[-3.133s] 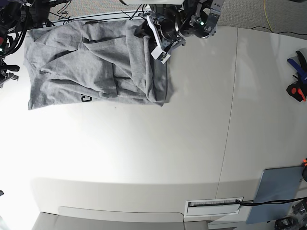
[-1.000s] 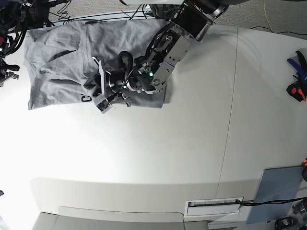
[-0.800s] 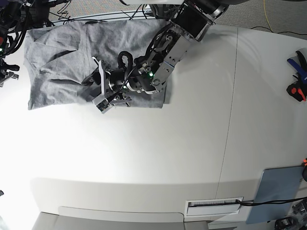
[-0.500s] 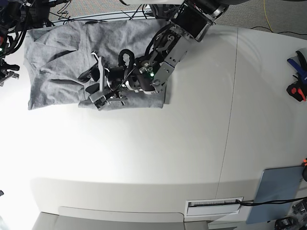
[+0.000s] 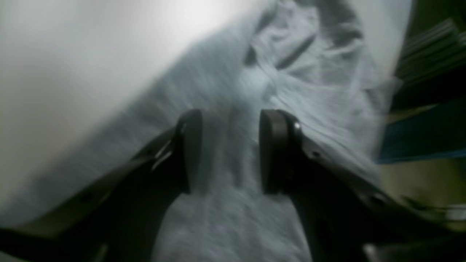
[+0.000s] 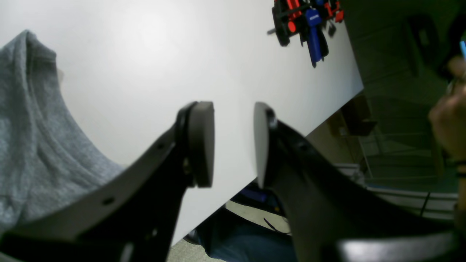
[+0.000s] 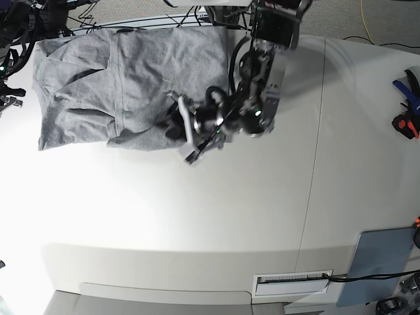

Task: Fold the T-shirt properly
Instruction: 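Drag the grasped shirt with the left gripper away from the table edge, then hold the shirt corner with the left gripper while the right gripper approaches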

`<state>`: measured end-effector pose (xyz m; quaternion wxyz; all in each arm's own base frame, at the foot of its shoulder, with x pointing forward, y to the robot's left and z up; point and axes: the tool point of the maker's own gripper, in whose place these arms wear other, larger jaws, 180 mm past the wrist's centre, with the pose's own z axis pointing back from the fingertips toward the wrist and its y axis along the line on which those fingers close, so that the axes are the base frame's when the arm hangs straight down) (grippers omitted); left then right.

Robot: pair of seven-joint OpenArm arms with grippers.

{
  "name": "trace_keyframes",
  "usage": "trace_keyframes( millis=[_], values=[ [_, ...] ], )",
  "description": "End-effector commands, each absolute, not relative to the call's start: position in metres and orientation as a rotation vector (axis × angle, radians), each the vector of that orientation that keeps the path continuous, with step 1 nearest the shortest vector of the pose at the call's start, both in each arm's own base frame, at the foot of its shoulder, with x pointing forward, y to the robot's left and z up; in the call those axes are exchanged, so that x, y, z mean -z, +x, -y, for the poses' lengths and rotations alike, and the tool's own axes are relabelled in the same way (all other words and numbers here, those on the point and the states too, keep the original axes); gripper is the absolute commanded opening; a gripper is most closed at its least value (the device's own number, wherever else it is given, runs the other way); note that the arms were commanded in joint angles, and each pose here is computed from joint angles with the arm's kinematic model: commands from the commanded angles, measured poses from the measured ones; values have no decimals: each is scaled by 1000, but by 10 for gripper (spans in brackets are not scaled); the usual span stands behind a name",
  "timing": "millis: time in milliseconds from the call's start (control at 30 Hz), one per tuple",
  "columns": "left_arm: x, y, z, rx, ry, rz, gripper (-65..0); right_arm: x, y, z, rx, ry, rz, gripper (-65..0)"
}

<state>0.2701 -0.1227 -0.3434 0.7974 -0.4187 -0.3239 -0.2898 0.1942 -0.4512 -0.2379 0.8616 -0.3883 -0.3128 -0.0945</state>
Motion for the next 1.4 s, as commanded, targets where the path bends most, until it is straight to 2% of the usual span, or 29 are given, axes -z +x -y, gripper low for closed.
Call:
trace_keyframes(
  millis=[0,133,267,367,733,867,933,1167,1267,1367],
  values=[
    [327,271,130,610,-958,741,-403,223,198,456,193,-848,694,-464],
    [348,253,125,595,-939,715,-420,225,200,453,195,-828,699,-464],
    [382,271,89,518,-726,723,-420,227,196,454,204,-825,678,-464],
    [398,276,60,527,-629,717,-420,230,196,452,209,-810,673,-464],
    [420,282,-15,575,-463,702,-420,268,211,407,92,-482,648,-464],
    [429,288,-43,579,-349,691,-420,286,206,397,49,-396,612,-464],
    [429,290,-52,578,-329,692,-420,294,201,395,11,-362,582,-464],
    [419,299,-56,591,-349,716,-420,297,192,426,-25,-396,501,-464],
    [412,310,-58,603,-323,739,-420,303,198,437,-17,-339,532,-463],
    [407,322,-65,600,-282,757,-420,320,191,444,-7,-271,502,-463]
  ],
)
